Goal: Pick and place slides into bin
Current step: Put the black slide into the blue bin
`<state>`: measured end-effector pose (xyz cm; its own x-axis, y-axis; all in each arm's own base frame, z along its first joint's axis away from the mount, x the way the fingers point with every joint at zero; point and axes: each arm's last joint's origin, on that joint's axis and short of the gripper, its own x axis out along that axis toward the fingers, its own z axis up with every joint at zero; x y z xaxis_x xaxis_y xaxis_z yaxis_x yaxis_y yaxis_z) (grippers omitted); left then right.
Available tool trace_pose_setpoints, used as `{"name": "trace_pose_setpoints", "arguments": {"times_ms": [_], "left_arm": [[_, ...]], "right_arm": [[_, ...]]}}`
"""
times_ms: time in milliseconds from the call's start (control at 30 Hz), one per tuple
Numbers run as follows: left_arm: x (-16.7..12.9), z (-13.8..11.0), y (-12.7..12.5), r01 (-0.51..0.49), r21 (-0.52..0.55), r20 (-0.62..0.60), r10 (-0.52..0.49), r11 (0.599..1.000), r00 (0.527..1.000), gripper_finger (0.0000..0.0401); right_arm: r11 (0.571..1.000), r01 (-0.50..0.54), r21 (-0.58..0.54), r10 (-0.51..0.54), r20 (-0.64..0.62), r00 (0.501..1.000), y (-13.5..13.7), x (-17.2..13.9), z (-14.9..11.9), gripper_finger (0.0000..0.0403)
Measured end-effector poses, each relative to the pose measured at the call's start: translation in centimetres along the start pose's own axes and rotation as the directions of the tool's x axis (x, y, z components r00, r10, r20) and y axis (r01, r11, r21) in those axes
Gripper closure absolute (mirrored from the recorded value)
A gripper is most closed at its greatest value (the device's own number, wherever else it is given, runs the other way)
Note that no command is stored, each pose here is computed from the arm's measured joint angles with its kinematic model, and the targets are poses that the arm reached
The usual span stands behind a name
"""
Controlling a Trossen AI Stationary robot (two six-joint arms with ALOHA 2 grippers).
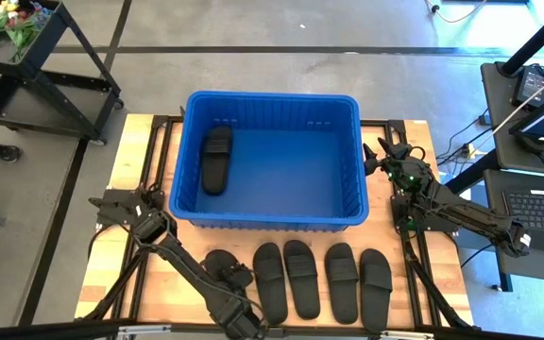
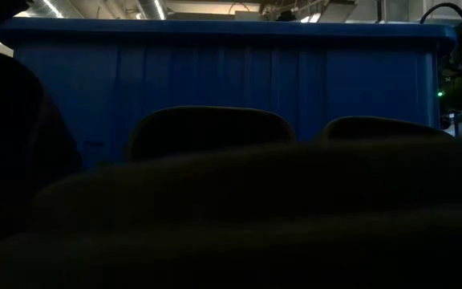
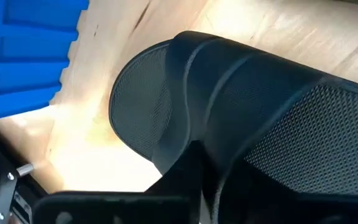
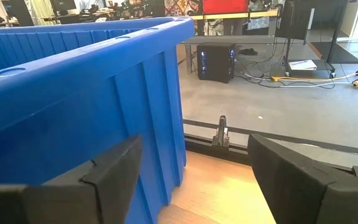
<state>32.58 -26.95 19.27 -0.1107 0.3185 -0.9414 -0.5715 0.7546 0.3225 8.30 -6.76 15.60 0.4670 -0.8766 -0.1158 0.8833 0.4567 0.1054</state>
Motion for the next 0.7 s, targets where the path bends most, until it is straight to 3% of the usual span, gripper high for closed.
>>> {"name": "trace_pose_setpoints", "arguments": {"times_ms": [133, 300, 467, 600, 700], "left_arm": [[-1.1, 0.9, 0.0, 0.062, -0.011, -0.037, -0.062, 0.998, 0.997, 0.039], [-5.1, 1.7, 0.1, 0.235, 0.023, -0.023, -0.235, 0.972, 0.972, 0.0394], [-9.8, 2.0, 1.6, 0.47, 0.031, 0.013, -0.47, 0.882, 0.882, 0.0396], [-13.2, 2.1, 4.6, 0.564, 0.002, 0.072, -0.562, 0.826, 0.824, 0.0396], [-15.7, 2.7, 7.3, 0.601, 0.032, 0.196, -0.595, 0.798, 0.78, 0.0396]], "right_arm": [[1.0, 0.0, 0.0, 0.0, 0.0, 1.0, 0.0, 0.0, 0.0, 0.0109], [1.0, 0.0, 0.0, 0.0, 0.0, 1.0, 0.0, 0.0, 0.0, 0.0109], [1.0, -0.001, 0.0, 0.001, 0.0, 1.0, 0.0, 0.0, 0.0, 0.0109], [1.0, -0.001, 0.001, 0.001, 0.001, 1.0, 0.0, 0.0, 0.0, 0.0109], [1.0, -0.001, 0.001, 0.001, 0.002, 1.0, 0.0, 0.0, 0.0, 0.0109]]}}
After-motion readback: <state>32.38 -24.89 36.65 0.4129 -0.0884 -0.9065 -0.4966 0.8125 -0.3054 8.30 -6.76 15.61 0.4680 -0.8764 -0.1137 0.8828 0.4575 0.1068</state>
